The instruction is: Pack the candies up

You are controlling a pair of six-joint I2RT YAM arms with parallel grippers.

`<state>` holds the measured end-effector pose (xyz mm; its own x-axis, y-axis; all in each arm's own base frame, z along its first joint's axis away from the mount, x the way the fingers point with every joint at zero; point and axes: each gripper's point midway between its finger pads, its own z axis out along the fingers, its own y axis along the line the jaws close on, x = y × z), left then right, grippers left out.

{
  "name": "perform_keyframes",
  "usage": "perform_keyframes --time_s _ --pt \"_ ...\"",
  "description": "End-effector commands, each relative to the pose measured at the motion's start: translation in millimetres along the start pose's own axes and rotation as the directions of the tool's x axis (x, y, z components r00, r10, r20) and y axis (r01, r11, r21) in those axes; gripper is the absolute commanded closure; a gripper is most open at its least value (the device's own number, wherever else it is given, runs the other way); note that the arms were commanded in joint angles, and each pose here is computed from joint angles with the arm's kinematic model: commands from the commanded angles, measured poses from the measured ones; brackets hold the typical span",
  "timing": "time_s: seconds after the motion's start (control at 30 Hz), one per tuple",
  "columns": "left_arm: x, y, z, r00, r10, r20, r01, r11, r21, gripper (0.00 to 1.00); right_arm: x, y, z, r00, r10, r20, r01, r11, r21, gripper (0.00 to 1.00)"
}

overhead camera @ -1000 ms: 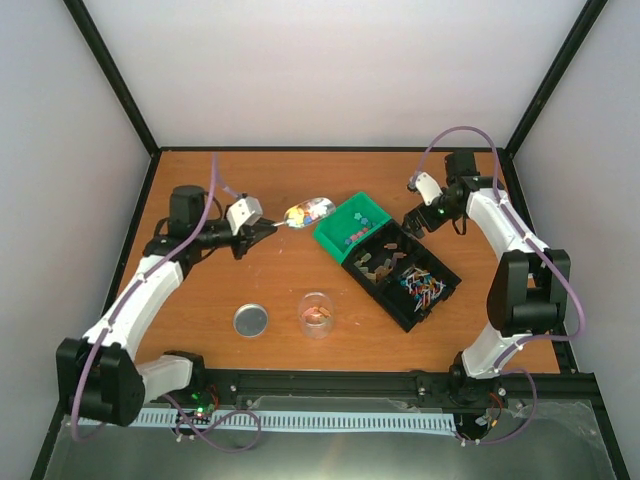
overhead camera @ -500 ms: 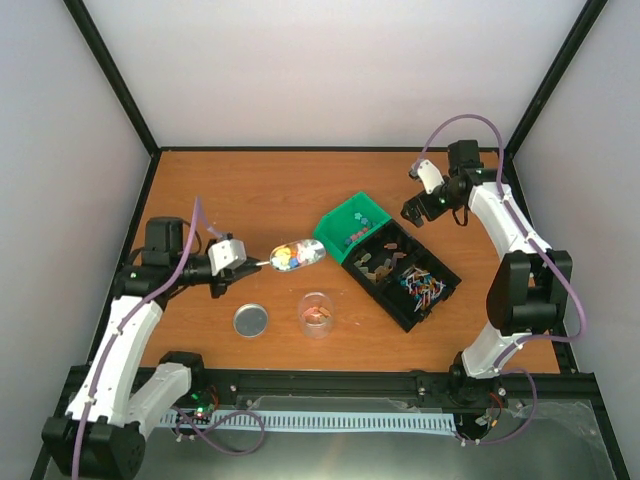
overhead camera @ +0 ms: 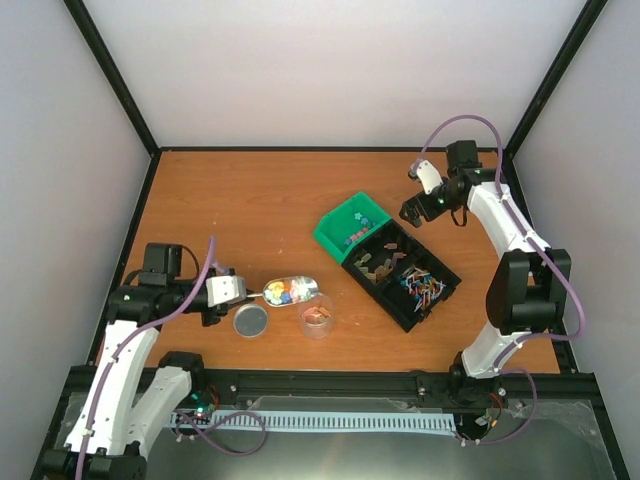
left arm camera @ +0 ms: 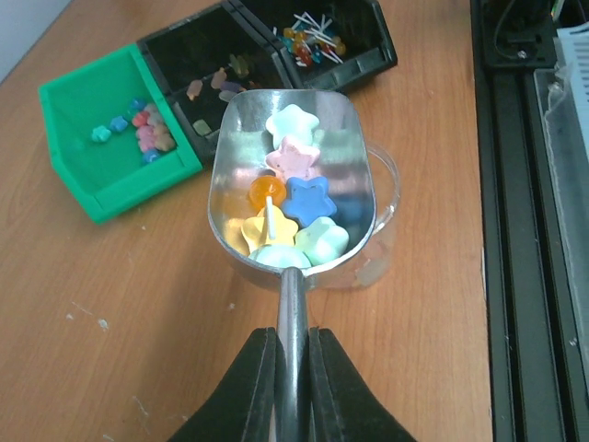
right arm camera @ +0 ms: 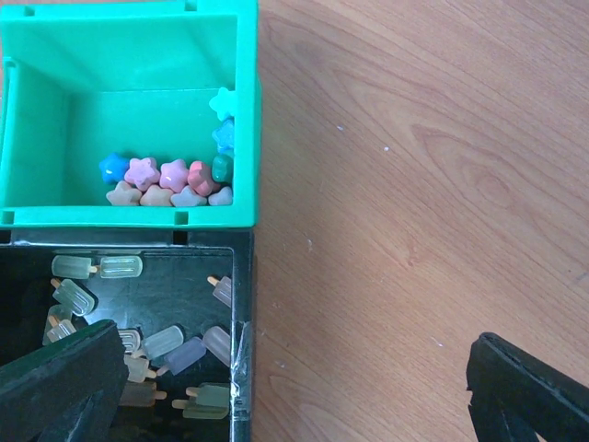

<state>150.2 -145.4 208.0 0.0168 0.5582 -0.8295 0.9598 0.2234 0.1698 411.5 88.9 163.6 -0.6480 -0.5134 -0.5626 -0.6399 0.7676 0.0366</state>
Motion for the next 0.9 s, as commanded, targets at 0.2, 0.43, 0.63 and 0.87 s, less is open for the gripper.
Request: perform_keyframes --time_s 0.2,0.43,0.63,0.87 --pt "11 -21 -8 0.994 0.053 -0.094 -0.042 0.992 0.122 0.99 4 11 0 0.999 0.034 0.032 -0.033 0.999 -0.025 0.00" --pt "21 -18 -11 0.982 0.077 -0.173 -0.053 0.988 0.143 0.99 5 14 -6 0.998 0.037 0.052 -0.036 0.999 -0.015 0.00" --pt "22 -12 -11 0.973 0.072 -0.219 -0.032 0.982 0.184 0.99 5 16 -8 0.997 0.050 0.064 -0.049 0.999 -0.011 0.00" --pt "15 -11 -8 0.963 0.102 -0.248 -0.049 0.976 0.212 0.99 9 17 -9 0.996 0.056 0.071 -0.056 0.998 -0.002 0.00"
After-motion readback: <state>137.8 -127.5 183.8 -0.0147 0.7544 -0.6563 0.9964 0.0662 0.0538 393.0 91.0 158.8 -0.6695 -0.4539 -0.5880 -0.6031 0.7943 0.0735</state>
